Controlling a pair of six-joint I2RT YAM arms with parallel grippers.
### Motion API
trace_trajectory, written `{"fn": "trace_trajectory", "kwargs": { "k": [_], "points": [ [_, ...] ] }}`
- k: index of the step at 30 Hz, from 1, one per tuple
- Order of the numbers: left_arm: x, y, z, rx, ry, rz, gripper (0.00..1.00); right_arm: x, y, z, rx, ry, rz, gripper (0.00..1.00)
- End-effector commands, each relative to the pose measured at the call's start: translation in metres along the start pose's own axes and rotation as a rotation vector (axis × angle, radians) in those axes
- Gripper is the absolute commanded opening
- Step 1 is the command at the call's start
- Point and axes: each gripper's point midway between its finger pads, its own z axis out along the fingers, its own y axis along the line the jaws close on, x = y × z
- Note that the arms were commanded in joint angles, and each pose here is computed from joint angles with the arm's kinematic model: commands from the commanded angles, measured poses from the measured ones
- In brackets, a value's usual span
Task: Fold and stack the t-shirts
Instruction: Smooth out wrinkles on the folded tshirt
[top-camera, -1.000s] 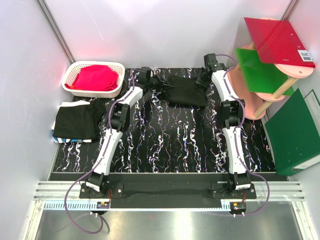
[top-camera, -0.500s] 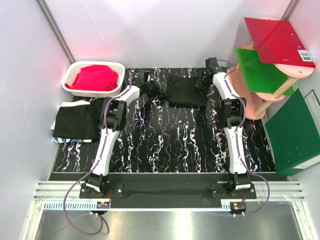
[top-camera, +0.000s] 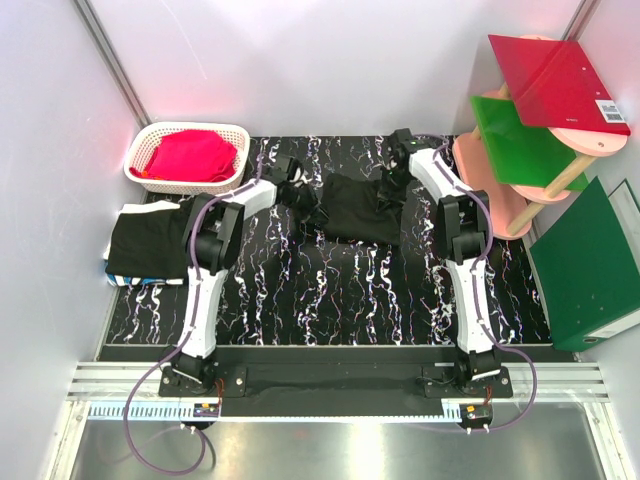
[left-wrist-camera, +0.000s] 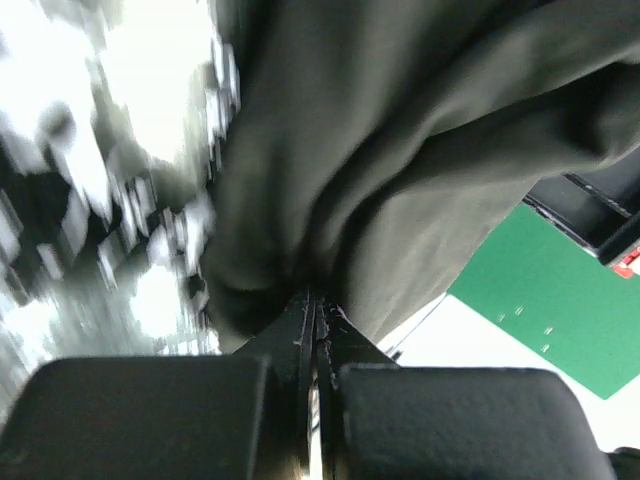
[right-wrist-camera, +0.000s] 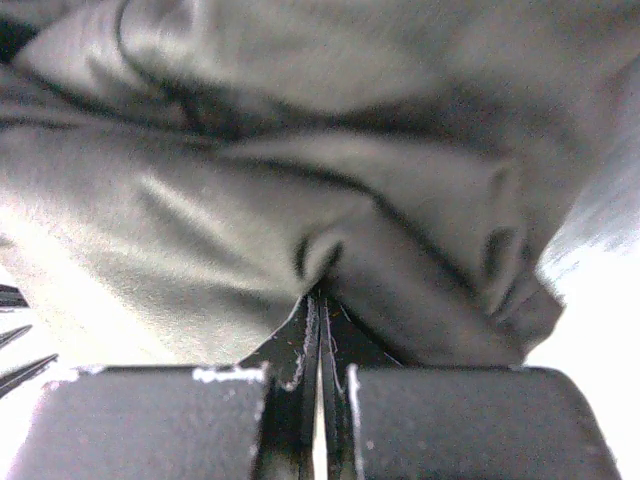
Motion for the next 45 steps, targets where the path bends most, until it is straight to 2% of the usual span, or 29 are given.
{"fn": "trace_trajectory", "kwargs": {
  "k": [1,5,10,18,23,28,32,34,38,40,43,45],
  "points": [
    [0.025,-0.029,-0.039,0.039,-0.023,0.106,0.00,0.026,0.015,-0.042,0.066,-0.010,-0.118,0.00],
    [0.032,-0.048,-0.082,0.019,-0.102,0.211,0.00,0.006,0.022,-0.098,0.094,-0.180,-0.148,0.00],
    [0.027,-0.063,-0.099,0.027,-0.152,0.285,0.00,-0.019,0.026,-0.134,0.116,-0.342,-0.162,0.00],
    [-0.004,-0.079,-0.057,0.083,-0.090,0.265,0.00,-0.025,0.014,-0.074,0.163,-0.215,-0.171,0.00],
    [-0.023,-0.067,-0.023,0.075,-0.056,0.208,0.00,-0.034,0.012,-0.045,0.152,-0.171,-0.172,0.00],
    [-0.043,-0.047,-0.001,0.041,-0.070,0.145,0.00,-0.060,0.003,-0.029,0.160,-0.214,-0.125,0.00],
    [-0.057,-0.035,0.003,0.023,-0.097,0.125,0.00,-0.081,-0.021,-0.012,0.248,-0.271,-0.083,0.00],
    [-0.062,-0.036,-0.003,0.030,-0.112,0.156,0.00,-0.096,-0.024,-0.024,0.271,-0.336,-0.070,0.00],
    [-0.052,-0.067,-0.037,0.102,-0.138,0.259,0.01,-0.118,-0.003,-0.077,0.201,-0.456,-0.059,0.00],
    [-0.045,-0.092,-0.064,0.153,-0.176,0.324,0.02,-0.120,0.010,-0.091,0.138,-0.476,-0.063,0.02],
    [-0.022,-0.084,-0.080,0.190,-0.167,0.312,0.03,-0.116,0.027,-0.124,0.069,-0.498,-0.078,0.05],
    [-0.018,-0.090,-0.093,0.264,-0.181,0.287,0.03,-0.106,0.022,-0.122,0.079,-0.466,-0.075,0.05]
  ]
}}
